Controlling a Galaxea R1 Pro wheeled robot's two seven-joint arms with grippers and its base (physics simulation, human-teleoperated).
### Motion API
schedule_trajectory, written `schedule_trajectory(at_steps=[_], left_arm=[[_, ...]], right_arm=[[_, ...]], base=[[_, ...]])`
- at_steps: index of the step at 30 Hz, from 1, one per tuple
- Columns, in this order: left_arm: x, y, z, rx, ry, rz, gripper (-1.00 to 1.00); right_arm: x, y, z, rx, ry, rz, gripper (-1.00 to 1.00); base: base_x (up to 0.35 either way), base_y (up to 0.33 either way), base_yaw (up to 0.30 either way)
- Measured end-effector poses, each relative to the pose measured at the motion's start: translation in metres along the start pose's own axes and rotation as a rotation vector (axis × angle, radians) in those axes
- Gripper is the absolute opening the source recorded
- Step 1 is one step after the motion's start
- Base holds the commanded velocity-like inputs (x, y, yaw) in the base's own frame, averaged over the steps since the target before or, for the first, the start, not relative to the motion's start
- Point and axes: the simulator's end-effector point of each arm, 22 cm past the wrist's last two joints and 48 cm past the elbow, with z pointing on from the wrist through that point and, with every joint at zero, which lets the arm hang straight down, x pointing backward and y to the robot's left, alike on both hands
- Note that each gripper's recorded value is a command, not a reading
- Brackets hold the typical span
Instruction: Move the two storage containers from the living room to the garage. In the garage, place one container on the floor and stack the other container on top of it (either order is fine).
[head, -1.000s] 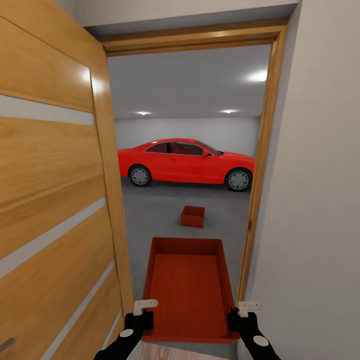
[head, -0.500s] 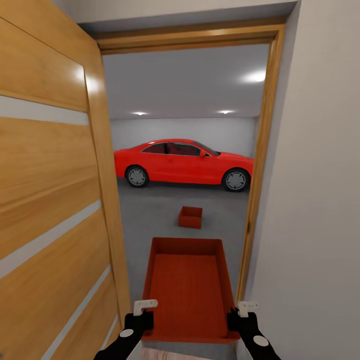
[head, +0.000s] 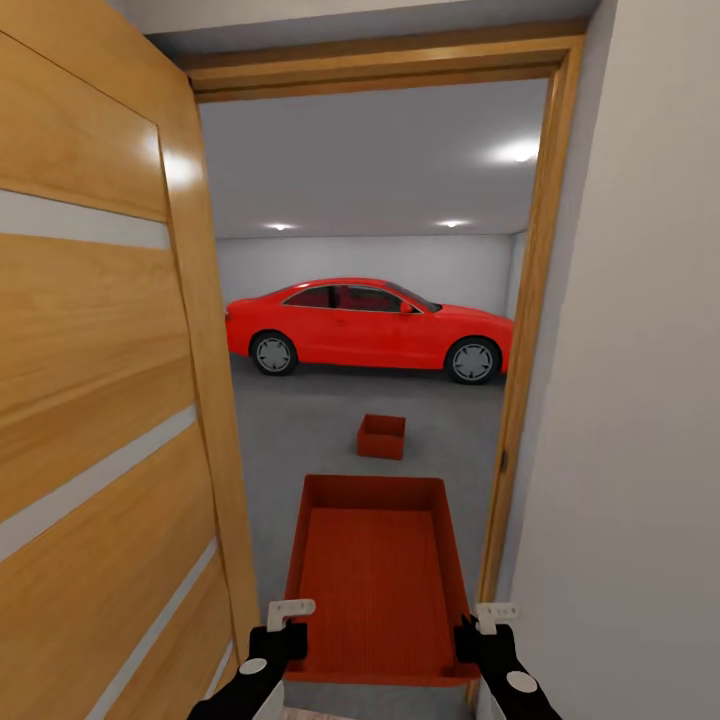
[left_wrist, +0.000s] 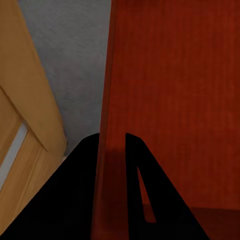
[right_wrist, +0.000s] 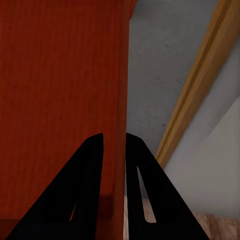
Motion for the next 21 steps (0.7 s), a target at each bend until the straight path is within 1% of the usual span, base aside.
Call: schedule_trajectory(at_steps=[2,7,13,17,21], left_arm=[[-0.0001,0.0000,0.0000,0.000,0.000,0.000,-1.00],[-0.0001,-0.0001,0.0001,0.000,0.000,0.000,-1.00],[-0.0001,0.0000,0.0001,0.001,0.000,0.000,-1.00],[-0.0001,-0.0001,0.0000,0.000,0.000,0.000,-1.00],[-0.0001,0.0000,0.0000,0.000,0.000,0.000,-1.00]], right_arm=[[0.0000,0.0000,0.0000,0.000,0.000,0.000,-1.00],[0.0000,-0.0001,0.0000,0.000,0.000,0.000,-1.00],[0.0000,0.0000,0.0000,0.000,0.000,0.001,-1.00],[0.0001,-0.0001,0.0000,0.000,0.000,0.000,-1.00],[-0.0001,0.0000,0.0000,0.000,0.000,0.000,-1.00]], base=[[0.000,0.000,-0.063],[0.000,0.000,-0.160],[0.000,0.009,-0.018],[0.009,0.144,-0.001],[0.003,0.027,0.000]])
